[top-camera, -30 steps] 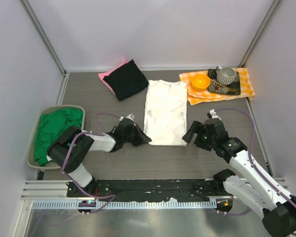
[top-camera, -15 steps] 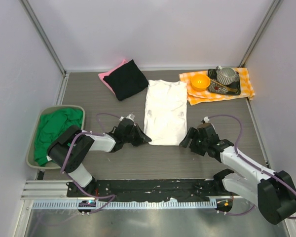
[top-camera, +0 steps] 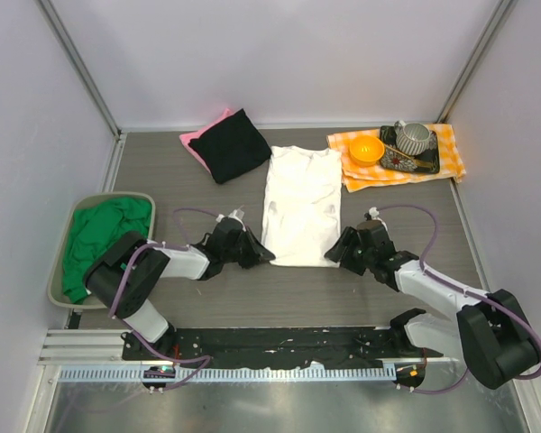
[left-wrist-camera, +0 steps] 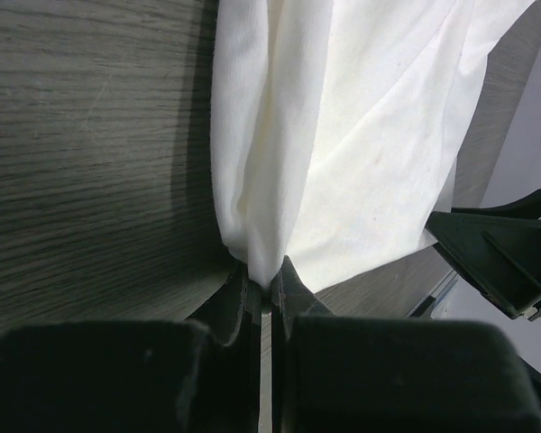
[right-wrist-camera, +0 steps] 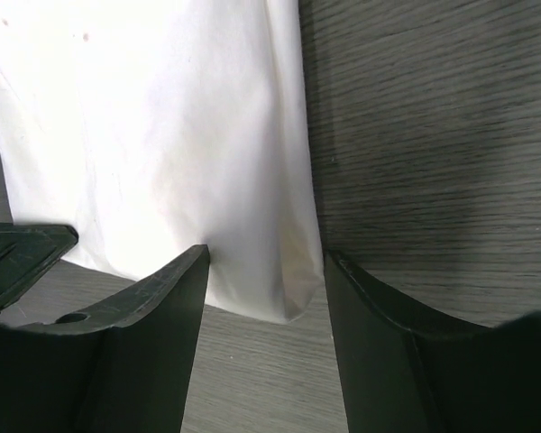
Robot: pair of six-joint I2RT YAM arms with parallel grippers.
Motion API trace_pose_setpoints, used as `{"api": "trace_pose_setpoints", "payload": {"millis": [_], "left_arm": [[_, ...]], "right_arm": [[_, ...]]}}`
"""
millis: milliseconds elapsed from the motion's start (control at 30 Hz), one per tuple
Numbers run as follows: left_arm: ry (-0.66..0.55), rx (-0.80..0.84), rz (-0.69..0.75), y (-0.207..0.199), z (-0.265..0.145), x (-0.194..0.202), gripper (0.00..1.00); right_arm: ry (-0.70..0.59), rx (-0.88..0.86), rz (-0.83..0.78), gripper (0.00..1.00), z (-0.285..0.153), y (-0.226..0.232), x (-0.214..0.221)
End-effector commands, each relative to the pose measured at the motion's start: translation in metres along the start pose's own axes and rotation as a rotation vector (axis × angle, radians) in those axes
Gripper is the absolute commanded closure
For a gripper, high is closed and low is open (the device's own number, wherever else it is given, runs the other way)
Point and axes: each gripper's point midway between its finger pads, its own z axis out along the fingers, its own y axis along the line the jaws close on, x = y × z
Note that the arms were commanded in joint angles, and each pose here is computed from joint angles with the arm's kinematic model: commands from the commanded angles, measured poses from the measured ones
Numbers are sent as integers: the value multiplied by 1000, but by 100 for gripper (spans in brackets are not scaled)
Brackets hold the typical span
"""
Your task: Fold and stack the t-shirts
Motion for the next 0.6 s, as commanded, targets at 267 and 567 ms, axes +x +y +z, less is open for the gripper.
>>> {"api": "trace_pose_setpoints", "payload": {"millis": [267, 567], "left_arm": [[115, -331, 9, 98, -26, 40, 100], [128, -301, 18, 91, -28, 45, 100]], "right_arm": [[74, 97, 12, 80, 21, -35, 29], [105, 89, -19, 99, 17, -35, 39]]}}
